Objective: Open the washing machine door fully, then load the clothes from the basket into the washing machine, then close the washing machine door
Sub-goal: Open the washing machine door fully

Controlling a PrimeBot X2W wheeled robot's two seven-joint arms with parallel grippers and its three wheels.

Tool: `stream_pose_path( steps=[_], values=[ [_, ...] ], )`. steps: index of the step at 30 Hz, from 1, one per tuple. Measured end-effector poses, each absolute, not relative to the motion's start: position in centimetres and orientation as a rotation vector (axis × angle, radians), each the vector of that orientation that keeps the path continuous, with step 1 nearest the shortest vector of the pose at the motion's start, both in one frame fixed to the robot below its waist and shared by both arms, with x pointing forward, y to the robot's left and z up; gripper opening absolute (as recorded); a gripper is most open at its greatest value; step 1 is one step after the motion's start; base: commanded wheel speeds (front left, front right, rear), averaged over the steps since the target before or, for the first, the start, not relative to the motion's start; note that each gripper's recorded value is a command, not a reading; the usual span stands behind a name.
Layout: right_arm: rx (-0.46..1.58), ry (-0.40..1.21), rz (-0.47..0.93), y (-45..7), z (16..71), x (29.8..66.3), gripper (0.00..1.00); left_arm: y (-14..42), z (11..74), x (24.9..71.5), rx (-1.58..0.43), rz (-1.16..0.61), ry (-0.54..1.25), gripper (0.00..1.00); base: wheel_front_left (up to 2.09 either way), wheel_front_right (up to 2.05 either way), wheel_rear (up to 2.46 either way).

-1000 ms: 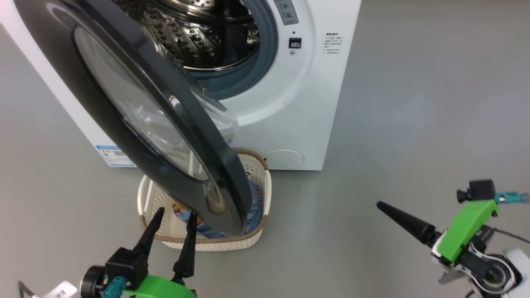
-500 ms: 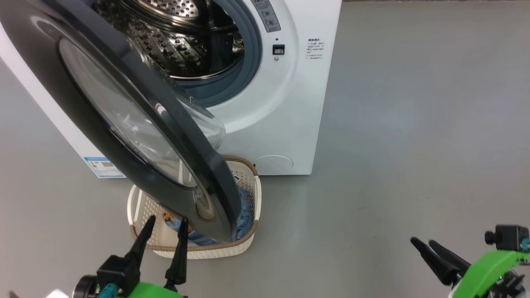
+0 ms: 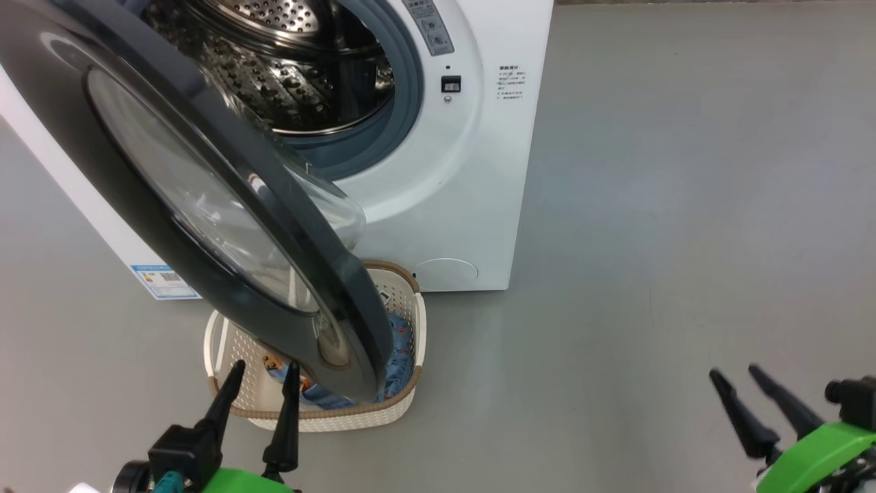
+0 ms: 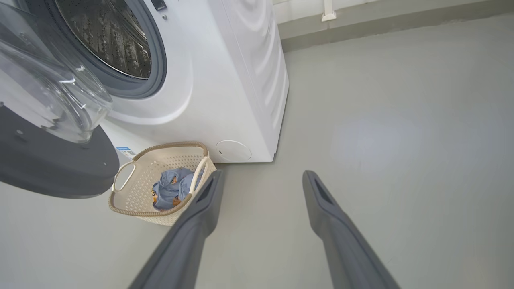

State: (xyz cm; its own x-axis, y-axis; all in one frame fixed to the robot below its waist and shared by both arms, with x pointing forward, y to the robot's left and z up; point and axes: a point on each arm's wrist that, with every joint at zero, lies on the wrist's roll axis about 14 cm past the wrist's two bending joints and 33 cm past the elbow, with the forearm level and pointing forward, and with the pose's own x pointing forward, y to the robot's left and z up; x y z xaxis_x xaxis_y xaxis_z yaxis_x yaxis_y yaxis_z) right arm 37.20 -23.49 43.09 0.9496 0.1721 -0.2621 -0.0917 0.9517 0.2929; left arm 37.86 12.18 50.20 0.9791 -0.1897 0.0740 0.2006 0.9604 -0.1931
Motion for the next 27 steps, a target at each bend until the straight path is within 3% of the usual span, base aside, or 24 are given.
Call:
stream_pose_path(
  steps=[12, 27],
  values=[
    [0.150, 0.036, 0.014, -26.0, 48.4, 37.4, 1.00, 12.9, 50.7, 37.9, -0.198, -0.172, -0.073, 1.00, 0.00, 0.00, 0.00],
    [0.109, 0.059, -0.035, -26.4, 47.2, 35.7, 1.00, 13.0, 50.2, 37.3, -0.205, -0.150, -0.057, 1.00, 0.00, 0.00, 0.00]
  ],
)
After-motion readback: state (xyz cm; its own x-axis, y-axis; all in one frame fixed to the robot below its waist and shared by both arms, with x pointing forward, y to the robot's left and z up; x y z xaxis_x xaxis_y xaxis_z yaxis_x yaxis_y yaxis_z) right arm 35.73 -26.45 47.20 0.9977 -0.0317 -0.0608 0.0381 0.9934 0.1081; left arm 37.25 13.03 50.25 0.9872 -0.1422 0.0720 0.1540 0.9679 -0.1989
